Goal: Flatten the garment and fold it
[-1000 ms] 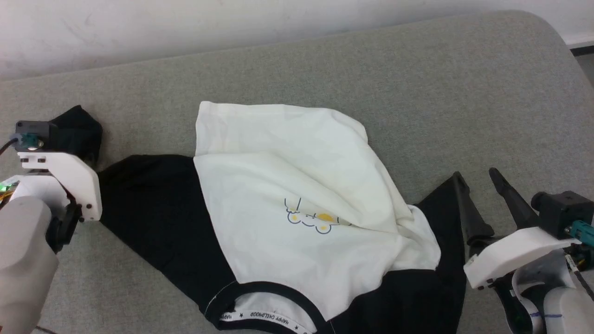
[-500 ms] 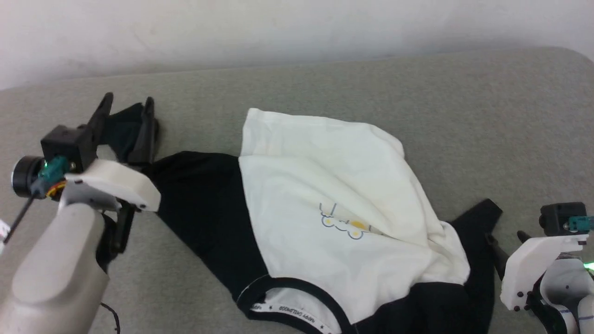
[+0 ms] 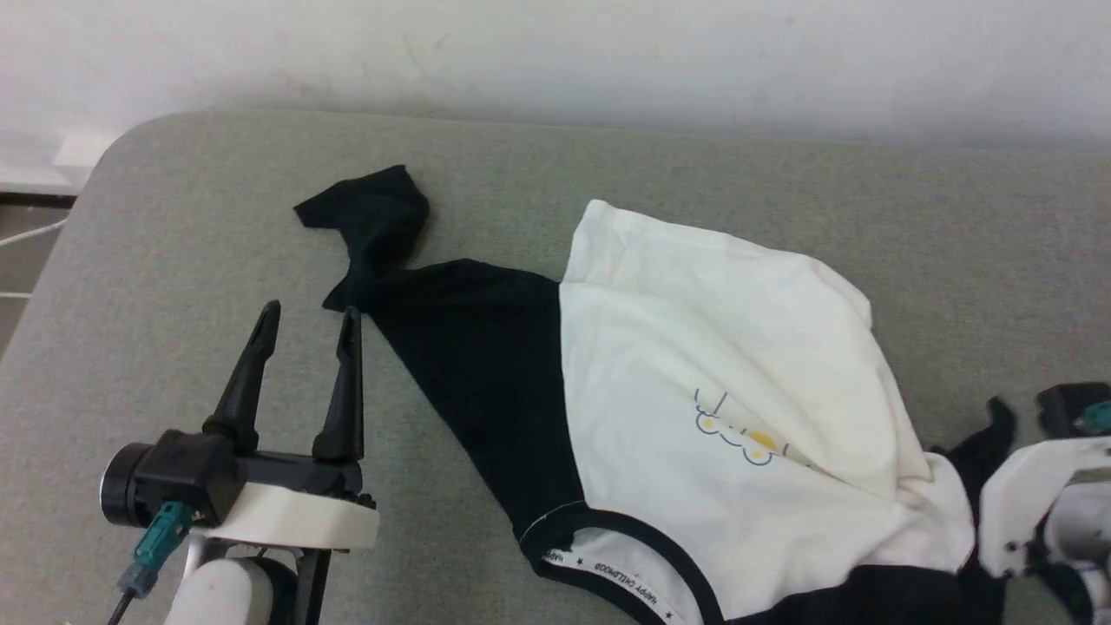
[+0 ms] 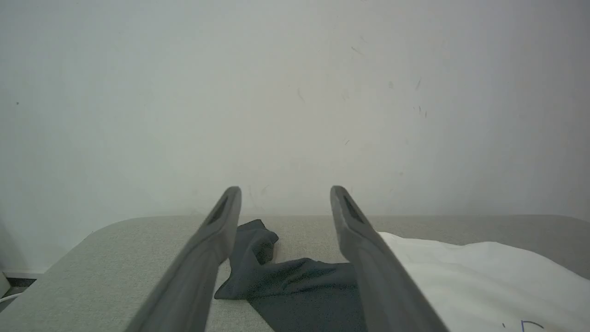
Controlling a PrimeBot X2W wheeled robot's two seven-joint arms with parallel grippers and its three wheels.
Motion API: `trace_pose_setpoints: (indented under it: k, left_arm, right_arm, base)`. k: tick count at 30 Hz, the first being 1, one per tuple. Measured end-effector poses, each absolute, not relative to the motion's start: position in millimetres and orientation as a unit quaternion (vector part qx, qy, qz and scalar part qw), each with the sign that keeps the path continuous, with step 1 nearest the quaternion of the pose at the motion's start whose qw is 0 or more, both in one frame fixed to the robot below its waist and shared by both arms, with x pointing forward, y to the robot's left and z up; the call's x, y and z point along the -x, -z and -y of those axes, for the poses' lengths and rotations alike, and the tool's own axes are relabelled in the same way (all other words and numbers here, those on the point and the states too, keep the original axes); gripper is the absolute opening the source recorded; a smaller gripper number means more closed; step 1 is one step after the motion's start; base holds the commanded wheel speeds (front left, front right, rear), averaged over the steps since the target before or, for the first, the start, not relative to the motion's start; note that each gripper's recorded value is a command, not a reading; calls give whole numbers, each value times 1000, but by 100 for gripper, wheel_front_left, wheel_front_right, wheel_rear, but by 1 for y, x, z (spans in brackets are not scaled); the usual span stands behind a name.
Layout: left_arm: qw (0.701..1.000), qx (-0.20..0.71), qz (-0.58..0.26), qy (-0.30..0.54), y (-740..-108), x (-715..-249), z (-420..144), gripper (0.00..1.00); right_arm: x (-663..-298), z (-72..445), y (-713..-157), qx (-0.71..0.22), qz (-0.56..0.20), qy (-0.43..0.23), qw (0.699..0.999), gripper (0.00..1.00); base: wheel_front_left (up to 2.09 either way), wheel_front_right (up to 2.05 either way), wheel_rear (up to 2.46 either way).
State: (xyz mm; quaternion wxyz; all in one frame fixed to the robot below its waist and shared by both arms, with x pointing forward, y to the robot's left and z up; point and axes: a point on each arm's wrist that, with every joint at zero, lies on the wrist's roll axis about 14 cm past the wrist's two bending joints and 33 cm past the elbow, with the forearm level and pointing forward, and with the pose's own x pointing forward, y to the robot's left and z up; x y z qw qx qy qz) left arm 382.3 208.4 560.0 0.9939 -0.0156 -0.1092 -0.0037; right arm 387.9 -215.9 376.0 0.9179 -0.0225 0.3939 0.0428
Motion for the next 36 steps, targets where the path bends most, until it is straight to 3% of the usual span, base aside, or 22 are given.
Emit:
trace_pose_setpoints:
  k: [7, 11, 15, 23, 31, 32, 33, 36]
  left_arm:
    - [993, 16, 116, -8, -561, -373, -218, 100]
    - [993, 17, 115, -13, -560, -371, -222, 100]
    - [994, 25, 107, -17, -552, -372, -220, 100]
    - [995, 28, 95, -21, -543, -382, -220, 100]
    - [996, 31, 74, -25, -528, -388, -219, 100]
    - [996, 31, 74, -25, -528, -388, -219, 100]
    - [997, 32, 73, -23, -528, -388, -218, 100]
    - [997, 34, 68, -17, -524, -389, -215, 100]
  right_arm:
    - [-464, 275, -452, 163, -278, 8, 947, 0]
    - [-513, 277, -511, 219, -196, 11, 956, 0]
    - [-547, 272, -537, 249, -163, 6, 955, 0]
    - [-592, 304, -544, 303, -163, 56, 937, 0]
    - [-577, 327, -460, 283, -271, 77, 917, 0]
    - [-570, 328, -447, 280, -291, 76, 912, 25]
    - [-561, 329, -434, 271, -311, 77, 908, 100]
    - [-541, 330, -413, 239, -342, 81, 905, 100]
  base:
    - [0, 0, 0]
    - [0, 0, 0]
    - [0, 0, 0]
    - [0, 0, 0]
    - [0, 0, 0]
    - [0, 0, 0]
    - [0, 0, 0]
    - [0, 0, 0]
